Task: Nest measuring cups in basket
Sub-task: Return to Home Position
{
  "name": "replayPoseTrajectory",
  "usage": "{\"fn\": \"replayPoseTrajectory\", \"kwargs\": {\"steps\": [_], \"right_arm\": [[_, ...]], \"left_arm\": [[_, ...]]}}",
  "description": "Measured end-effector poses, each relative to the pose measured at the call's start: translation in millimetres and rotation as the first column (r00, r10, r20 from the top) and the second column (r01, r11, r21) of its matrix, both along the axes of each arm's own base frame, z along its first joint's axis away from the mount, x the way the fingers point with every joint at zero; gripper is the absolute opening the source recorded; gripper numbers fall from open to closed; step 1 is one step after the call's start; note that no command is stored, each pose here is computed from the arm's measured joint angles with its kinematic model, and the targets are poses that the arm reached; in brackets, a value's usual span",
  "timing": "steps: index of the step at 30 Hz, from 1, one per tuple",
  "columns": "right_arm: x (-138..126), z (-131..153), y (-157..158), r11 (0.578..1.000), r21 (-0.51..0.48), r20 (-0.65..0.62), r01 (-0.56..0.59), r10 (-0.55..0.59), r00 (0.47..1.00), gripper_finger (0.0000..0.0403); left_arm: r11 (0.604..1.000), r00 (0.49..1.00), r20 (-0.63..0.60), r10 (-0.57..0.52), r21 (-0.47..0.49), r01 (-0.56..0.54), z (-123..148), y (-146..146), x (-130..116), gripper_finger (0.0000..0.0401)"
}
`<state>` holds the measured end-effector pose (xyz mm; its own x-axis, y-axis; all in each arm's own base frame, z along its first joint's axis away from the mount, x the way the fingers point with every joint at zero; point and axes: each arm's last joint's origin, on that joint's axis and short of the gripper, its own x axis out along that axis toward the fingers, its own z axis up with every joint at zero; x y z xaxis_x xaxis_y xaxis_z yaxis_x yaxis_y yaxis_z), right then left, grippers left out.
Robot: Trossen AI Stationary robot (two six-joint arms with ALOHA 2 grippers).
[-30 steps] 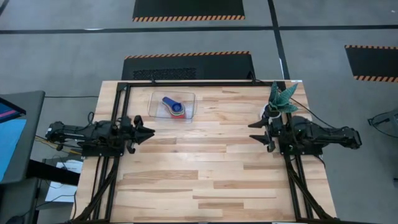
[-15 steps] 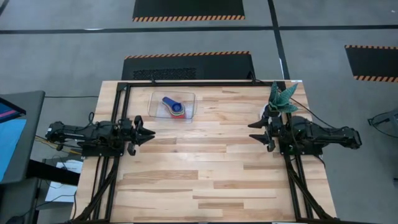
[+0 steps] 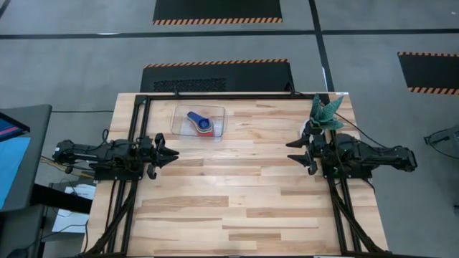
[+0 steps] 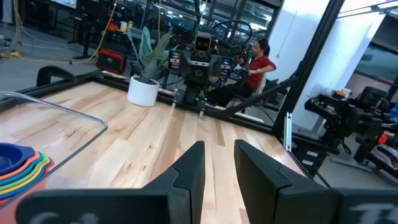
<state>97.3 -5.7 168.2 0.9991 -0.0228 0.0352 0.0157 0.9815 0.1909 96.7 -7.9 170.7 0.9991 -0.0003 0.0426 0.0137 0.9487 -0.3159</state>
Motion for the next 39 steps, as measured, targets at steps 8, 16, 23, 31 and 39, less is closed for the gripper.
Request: {"fn": "replayPoseTrajectory", "kwargs": {"steps": [8,16,23,31,39], "right_arm": [[0.0,0.0,0.0,1.000,0.000,0.000,0.000,0.000,1.000,0.0255],[0.0,-0.2,0.0,1.000,0.000,0.000,-0.001,0.001,1.000,0.0255],[0.0,-0.2,0.0,1.000,-0.001,0.000,-0.001,0.001,1.000,0.0255],[0.0,-0.2,0.0,1.000,-0.001,0.000,-0.001,0.001,1.000,0.0255],[0.0,-0.2,0.0,1.000,-0.001,0.000,-0.001,0.001,1.000,0.0255]], "left_arm": [[1.000,1.000,0.000,0.000,0.000,0.000,0.0,0.0,0.0,0.0075],[1.000,1.000,0.000,0.000,0.000,0.000,0.0,0.0,0.0,0.0075],[1.000,1.000,0.000,0.000,0.000,0.000,0.0,0.0,0.0,0.0075],[1.000,1.000,0.000,0.000,-0.001,0.000,0.0,0.0,0.0,0.0075],[1.000,1.000,0.000,0.000,-0.001,0.000,0.0,0.0,0.0,0.0075]]}}
